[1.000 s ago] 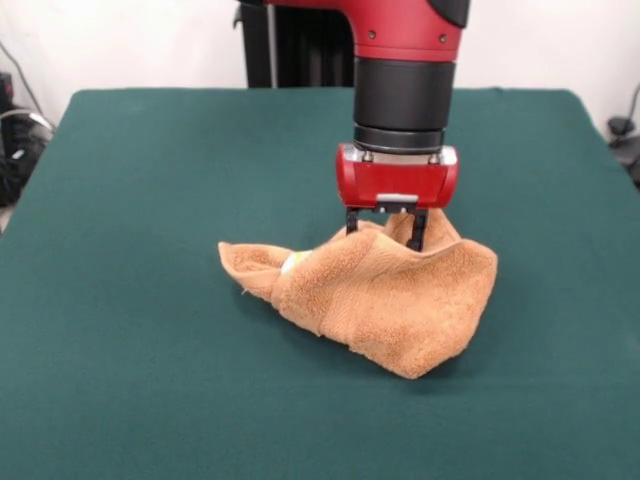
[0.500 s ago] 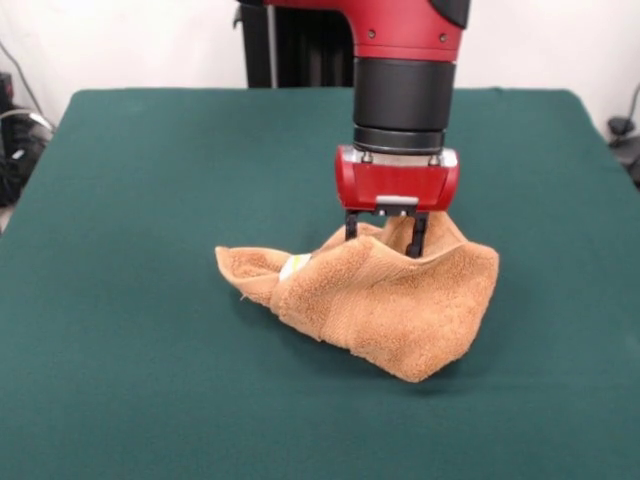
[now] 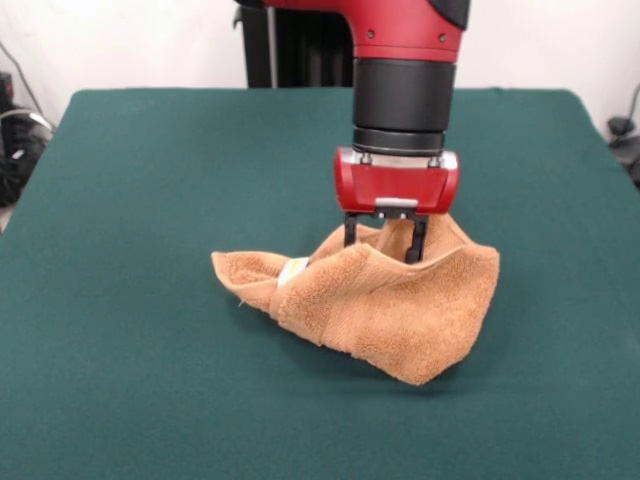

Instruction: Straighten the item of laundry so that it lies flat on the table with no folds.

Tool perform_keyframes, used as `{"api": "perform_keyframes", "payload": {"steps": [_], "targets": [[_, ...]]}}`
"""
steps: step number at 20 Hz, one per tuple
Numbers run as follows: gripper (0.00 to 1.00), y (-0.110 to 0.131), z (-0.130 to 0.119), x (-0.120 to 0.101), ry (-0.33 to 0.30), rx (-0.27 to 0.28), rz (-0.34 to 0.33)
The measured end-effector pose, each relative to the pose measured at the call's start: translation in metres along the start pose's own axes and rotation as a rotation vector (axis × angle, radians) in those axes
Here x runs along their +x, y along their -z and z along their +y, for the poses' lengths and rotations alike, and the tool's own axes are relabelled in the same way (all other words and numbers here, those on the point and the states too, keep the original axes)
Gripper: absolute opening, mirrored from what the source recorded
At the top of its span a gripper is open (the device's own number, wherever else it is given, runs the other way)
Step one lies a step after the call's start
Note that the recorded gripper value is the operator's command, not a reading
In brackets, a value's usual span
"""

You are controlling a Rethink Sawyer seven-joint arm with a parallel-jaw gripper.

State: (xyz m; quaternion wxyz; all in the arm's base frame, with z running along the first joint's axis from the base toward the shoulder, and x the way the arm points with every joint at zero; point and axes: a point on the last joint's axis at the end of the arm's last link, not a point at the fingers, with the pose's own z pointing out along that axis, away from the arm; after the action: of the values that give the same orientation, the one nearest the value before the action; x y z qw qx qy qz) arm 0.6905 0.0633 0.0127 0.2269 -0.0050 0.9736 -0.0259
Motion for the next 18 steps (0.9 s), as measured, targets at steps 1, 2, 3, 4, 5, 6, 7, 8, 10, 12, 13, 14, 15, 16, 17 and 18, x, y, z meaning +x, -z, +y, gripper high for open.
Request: {"api": "perform_keyframes", "payload": {"steps": [1, 2, 3, 4, 5, 6, 7, 8, 10, 12, 13, 14, 15, 16, 17, 18], "targets": [[1.00, 0.000, 0.000, -0.001, -0.002, 0.001, -0.006], [1.00, 0.000, 0.000, -0.001, -0.002, 0.001, -0.008], [1.00, -0.001, 0.000, -0.001, -0.002, 0.002, -0.011], [1.00, -0.001, 0.000, -0.001, -0.002, 0.003, -0.014], [1.00, -0.001, 0.000, -0.001, -0.001, 0.003, -0.017], [1.00, -0.002, 0.000, 0.000, -0.001, 0.004, -0.020], [1.00, -0.003, 0.000, 0.000, -0.001, 0.005, -0.021], [1.00, -0.005, 0.001, 0.002, -0.001, 0.007, -0.025], [1.00, -0.008, 0.002, 0.005, 0.001, 0.010, -0.030], [1.00, -0.010, 0.005, 0.006, 0.006, 0.015, -0.044], [1.00, -0.010, 0.007, 0.006, 0.008, 0.016, -0.051], [1.00, -0.011, 0.008, 0.006, 0.009, 0.017, -0.059], [1.00, -0.012, 0.009, 0.006, 0.009, 0.018, -0.063], [1.00, -0.013, 0.009, 0.007, 0.010, 0.019, -0.068], [1.00, -0.014, 0.010, 0.007, 0.011, 0.020, -0.074], [1.00, -0.015, 0.010, 0.007, 0.012, 0.020, -0.079]]}}
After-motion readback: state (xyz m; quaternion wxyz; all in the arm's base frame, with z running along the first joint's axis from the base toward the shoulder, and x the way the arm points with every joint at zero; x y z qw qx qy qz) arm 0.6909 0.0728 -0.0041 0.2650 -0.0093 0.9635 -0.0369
